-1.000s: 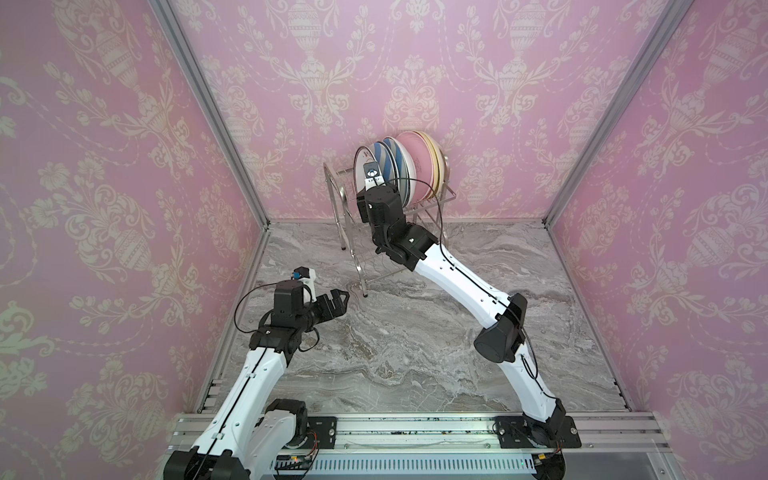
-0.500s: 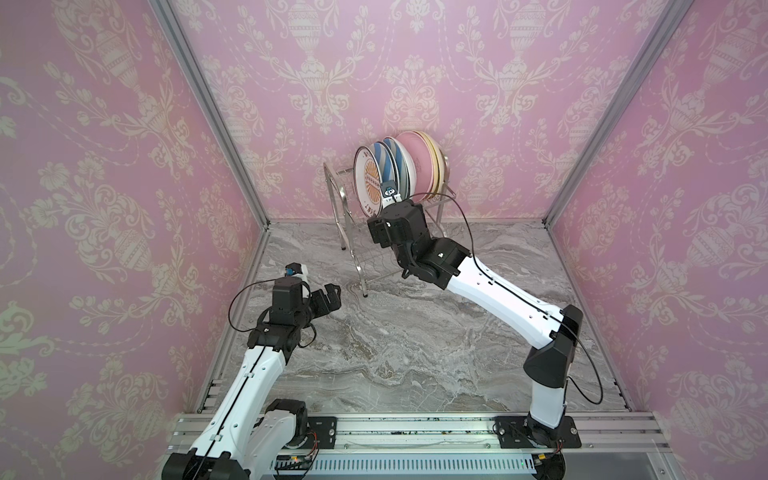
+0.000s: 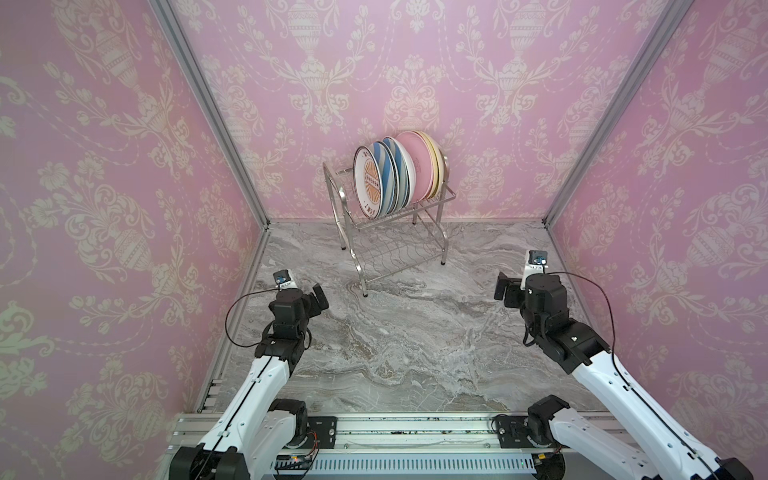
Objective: Load the plates into the dish rack
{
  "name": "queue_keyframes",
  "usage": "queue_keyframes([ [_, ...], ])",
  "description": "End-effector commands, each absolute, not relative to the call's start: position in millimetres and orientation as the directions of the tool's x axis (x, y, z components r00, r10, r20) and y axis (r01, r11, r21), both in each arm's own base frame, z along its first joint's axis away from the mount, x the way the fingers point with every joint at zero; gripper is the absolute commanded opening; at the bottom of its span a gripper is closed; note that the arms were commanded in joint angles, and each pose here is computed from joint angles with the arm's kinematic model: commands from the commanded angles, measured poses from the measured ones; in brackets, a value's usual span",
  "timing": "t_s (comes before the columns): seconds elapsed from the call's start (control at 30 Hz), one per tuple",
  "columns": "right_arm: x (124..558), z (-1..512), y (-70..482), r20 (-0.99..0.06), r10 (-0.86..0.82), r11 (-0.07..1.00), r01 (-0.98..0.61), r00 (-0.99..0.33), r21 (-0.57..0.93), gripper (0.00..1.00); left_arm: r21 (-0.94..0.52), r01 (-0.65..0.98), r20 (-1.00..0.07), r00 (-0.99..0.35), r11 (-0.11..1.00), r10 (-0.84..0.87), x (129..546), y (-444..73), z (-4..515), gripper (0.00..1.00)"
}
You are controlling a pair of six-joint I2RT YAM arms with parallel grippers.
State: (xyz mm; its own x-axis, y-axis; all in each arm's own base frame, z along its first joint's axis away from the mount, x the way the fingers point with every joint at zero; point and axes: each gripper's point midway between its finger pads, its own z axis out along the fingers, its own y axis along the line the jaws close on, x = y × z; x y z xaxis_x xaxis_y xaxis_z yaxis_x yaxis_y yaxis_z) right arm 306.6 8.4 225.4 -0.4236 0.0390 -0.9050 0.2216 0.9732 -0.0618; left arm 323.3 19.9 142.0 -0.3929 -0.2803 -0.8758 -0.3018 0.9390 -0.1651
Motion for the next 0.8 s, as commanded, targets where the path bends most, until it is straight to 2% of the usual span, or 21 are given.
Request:
queue_keyframes([
  [0.0, 321, 185, -6, -0.895, 0.104, 0.981, 0.194, -0.434, 0.019, 1.0, -0.031, -0.359, -0.947, -0.288, 0.933, -0.142, 340, 41, 154, 0.99],
  [0.1, 340, 156, -31, -0.887, 0.186, 0.964, 0.255, -0.422, 0.081, 1.0, 0.03, -0.344, -0.949, -0.305, 0.938, -0.082, 354, 41, 140, 0.99],
  [0.2, 359, 128, -34, -0.87, 0.156, 0.972, 0.228, -0.467, 0.052, 1.0, 0.05, -0.296, -0.955, -0.294, 0.954, -0.041, 368, 34, 130, 0.99],
  [0.23, 366, 121, -31, -0.869, 0.149, 0.977, 0.204, -0.473, 0.056, 1.0, 0.077, -0.277, -0.945, -0.326, 0.958, -0.018, 371, 32, 123, 0.99],
  [0.37, 390, 105, -23, -0.892, 0.115, 0.989, 0.137, -0.437, 0.06, 1.0, 0.099, -0.235, -0.94, -0.341, 0.967, 0.014, 380, 28, 109, 0.99],
  [0.43, 400, 107, -26, -0.904, 0.125, 0.986, 0.148, -0.408, 0.07, 1.0, 0.106, -0.22, -0.951, -0.307, 0.97, 0.034, 381, 27, 107, 0.99],
  [0.57, 411, 98, -14, -0.887, 0.119, 0.993, 0.064, -0.446, 0.101, 1.0, -0.003, -0.214, -0.963, -0.262, 0.977, -0.06, 383, 40, 85, 0.99],
  [0.6, 411, 99, -9, -0.895, 0.104, 0.995, 0.041, -0.434, 0.096, 1.0, -0.01, -0.2, -0.975, -0.216, 0.98, -0.054, 383, 40, 89, 0.99],
  [0.67, 403, 99, 1, -0.919, 0.056, 0.998, 0.005, -0.391, 0.059, 1.0, -0.019, -0.189, -0.969, -0.24, 0.982, -0.065, 374, 38, 86, 0.99],
  [0.77, 389, 102, 1, -0.967, 0.048, 0.999, 0.015, -0.25, 0.046, 1.0, -0.012, -0.159, -0.971, -0.233, 0.987, -0.05, 380, 34, 87, 0.99],
])
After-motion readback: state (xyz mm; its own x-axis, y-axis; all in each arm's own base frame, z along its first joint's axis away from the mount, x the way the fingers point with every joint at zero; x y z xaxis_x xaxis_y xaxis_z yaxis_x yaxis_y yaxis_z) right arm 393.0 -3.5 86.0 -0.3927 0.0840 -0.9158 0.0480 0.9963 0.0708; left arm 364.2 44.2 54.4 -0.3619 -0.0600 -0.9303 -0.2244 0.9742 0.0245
